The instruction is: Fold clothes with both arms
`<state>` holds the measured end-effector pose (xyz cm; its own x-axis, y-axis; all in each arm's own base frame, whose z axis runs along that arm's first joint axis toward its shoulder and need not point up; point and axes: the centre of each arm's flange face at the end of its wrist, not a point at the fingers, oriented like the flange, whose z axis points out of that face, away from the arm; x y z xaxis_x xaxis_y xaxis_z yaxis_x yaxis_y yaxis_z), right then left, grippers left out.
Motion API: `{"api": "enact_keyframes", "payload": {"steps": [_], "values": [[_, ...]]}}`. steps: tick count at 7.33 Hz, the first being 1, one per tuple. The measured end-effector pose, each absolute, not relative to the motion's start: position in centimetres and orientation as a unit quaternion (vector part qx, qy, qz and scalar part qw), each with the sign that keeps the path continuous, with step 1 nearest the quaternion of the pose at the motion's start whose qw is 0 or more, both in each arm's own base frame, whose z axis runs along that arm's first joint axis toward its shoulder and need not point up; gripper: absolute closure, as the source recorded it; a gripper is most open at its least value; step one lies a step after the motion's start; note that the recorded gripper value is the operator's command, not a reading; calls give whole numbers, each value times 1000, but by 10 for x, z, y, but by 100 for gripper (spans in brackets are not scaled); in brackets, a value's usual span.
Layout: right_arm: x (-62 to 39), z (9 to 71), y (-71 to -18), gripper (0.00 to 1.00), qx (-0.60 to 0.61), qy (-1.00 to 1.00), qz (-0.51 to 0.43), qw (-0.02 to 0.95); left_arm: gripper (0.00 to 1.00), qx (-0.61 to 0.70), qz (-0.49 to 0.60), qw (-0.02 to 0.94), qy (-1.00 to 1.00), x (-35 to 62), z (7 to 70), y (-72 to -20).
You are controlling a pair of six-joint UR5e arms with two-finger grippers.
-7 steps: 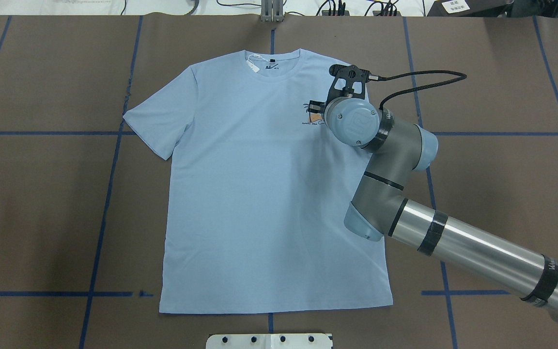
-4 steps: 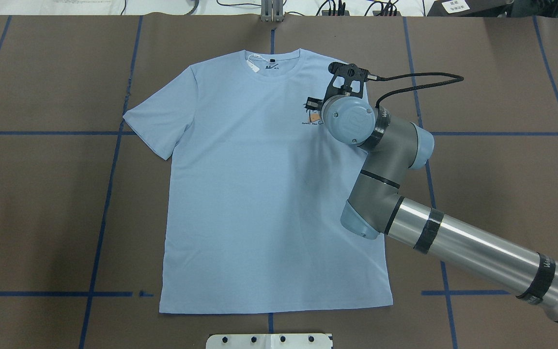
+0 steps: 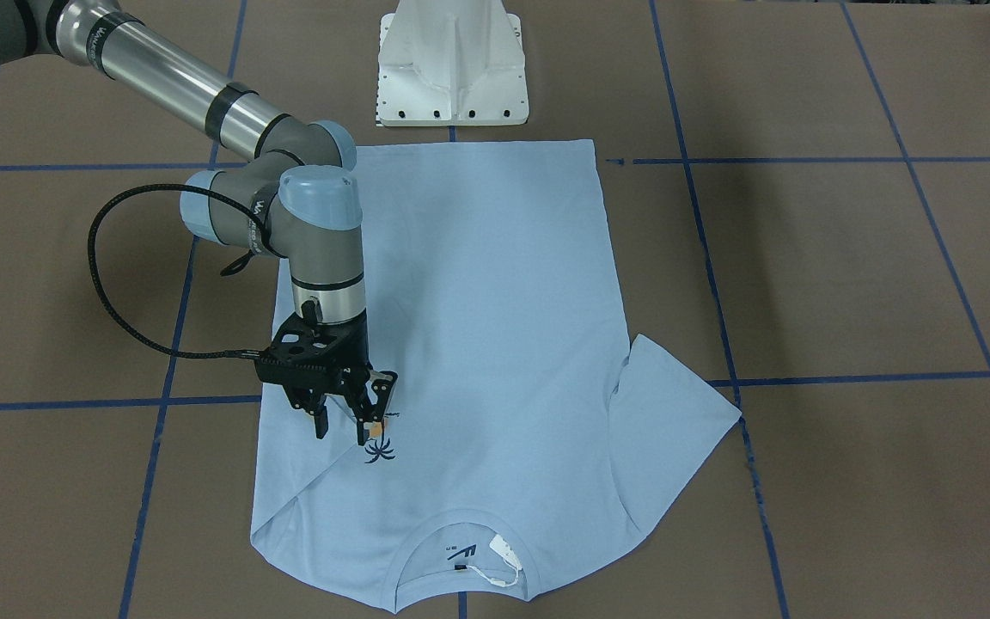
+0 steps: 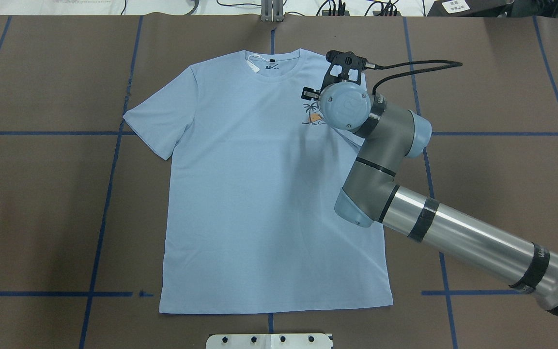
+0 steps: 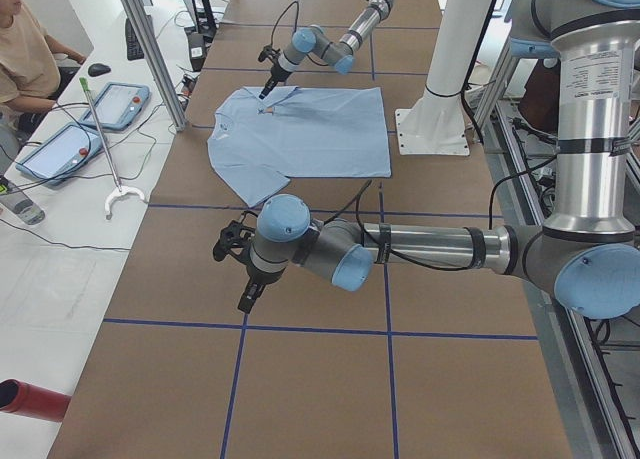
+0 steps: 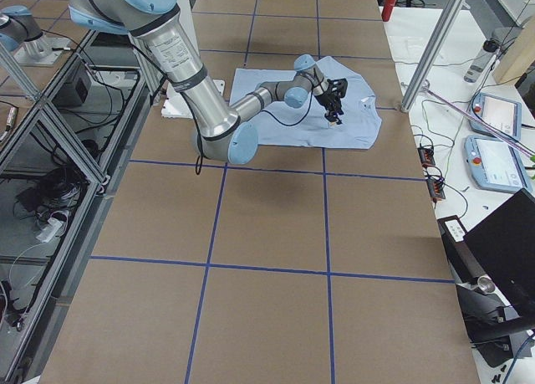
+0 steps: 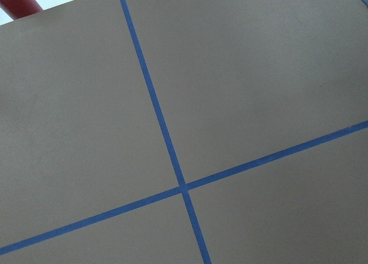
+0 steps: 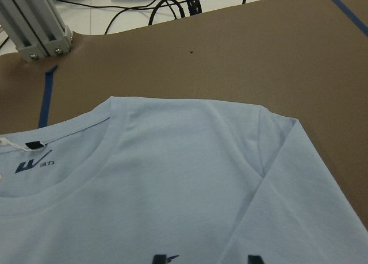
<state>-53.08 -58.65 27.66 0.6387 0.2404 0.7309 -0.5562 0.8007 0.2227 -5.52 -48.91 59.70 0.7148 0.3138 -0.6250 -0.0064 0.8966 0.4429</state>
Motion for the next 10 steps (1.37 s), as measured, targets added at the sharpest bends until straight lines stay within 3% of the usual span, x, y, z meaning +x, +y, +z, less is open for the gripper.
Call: {"api": "enact_keyframes", "payload": {"steps": [3, 8, 9, 10], "values": [[-437, 261, -638, 0, 168, -365, 121, 907, 0, 237, 93, 895, 367, -53, 571, -509], [-202, 347, -686, 0, 154, -411, -15, 898, 0, 362, 116, 818, 433, 40, 464, -551], [-161, 374, -684, 0, 150, -420, -32, 894, 3, 331, 80, 821, 458, 89, 452, -562], [-126, 397, -679, 0, 146, -430, -37, 890, 23, 308, 33, 830, 464, 140, 445, -570]]}}
